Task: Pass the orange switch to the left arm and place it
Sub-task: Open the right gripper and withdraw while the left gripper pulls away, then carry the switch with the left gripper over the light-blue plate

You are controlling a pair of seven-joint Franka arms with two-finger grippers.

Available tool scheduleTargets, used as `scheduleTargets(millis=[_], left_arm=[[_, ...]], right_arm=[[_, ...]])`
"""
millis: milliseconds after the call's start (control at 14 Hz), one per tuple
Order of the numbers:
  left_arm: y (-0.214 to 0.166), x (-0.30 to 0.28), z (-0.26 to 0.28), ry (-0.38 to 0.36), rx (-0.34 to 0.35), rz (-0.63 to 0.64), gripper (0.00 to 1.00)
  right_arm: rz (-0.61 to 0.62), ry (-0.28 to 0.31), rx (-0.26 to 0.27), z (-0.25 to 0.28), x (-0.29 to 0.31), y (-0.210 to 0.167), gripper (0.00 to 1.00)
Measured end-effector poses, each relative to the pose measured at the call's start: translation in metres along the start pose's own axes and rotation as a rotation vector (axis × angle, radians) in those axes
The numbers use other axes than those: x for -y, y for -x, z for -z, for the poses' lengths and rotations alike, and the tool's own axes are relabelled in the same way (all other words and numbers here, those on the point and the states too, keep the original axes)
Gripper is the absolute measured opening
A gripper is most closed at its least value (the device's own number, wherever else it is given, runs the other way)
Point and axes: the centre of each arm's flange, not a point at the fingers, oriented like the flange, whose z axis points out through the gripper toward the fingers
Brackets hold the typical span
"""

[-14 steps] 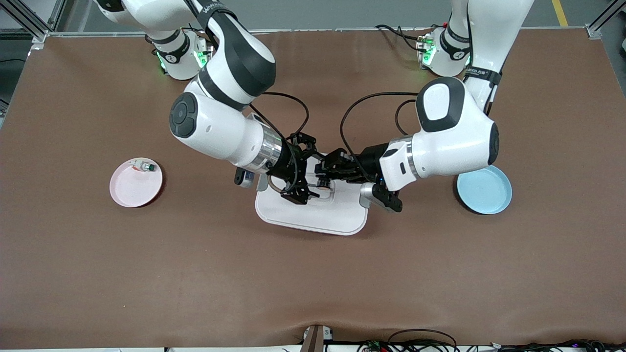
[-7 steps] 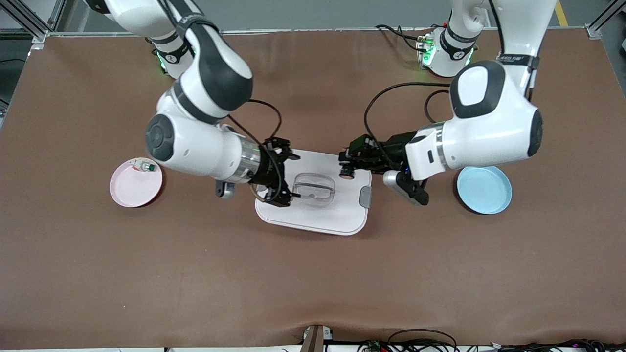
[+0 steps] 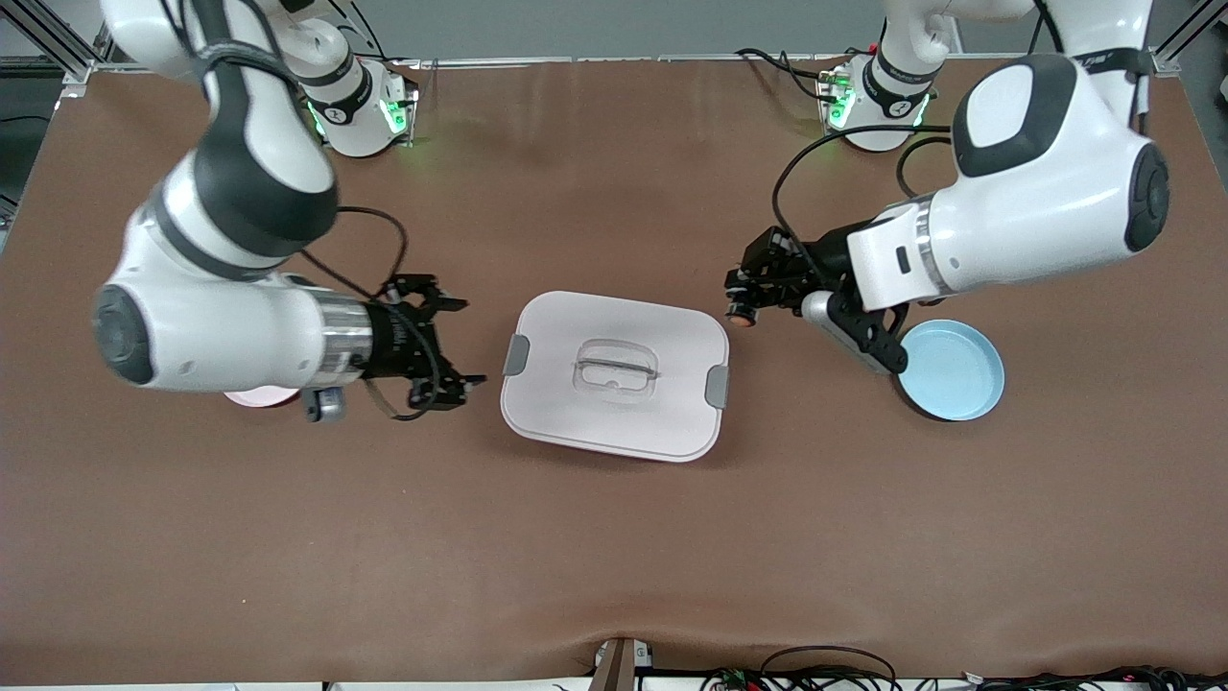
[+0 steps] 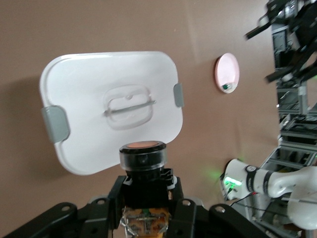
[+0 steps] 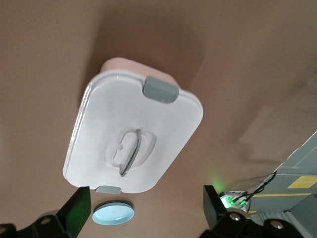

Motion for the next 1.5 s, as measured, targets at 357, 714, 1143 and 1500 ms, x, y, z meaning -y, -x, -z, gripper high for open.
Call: scheduleTargets(millis=[357,714,1143,1500], left_arm=[[0.025,-0.004,0.037,-0.167,0.054,0.004,0.41],[0.049,-0.014,0.074,-0.365,0.078,0.028,0.41],[0.068,-0.014,0.103,-0.535,0.023,0.240,0.41],[0.071,0.000,0.110,-0.596,-0.066,0.575,0.41]], right_arm=[[0.165,0.058,0.038,0.065,-0.027,-0.087,1.00],[0.388,0.116,0.008,0.117,-0.065,-0.156,1.00],[0.747,0.263,-0.160,0.139,-0.087,-0.181,1.00],[0.939,0.374,-0.222,0.161,-0.107,-0.196,1.00]])
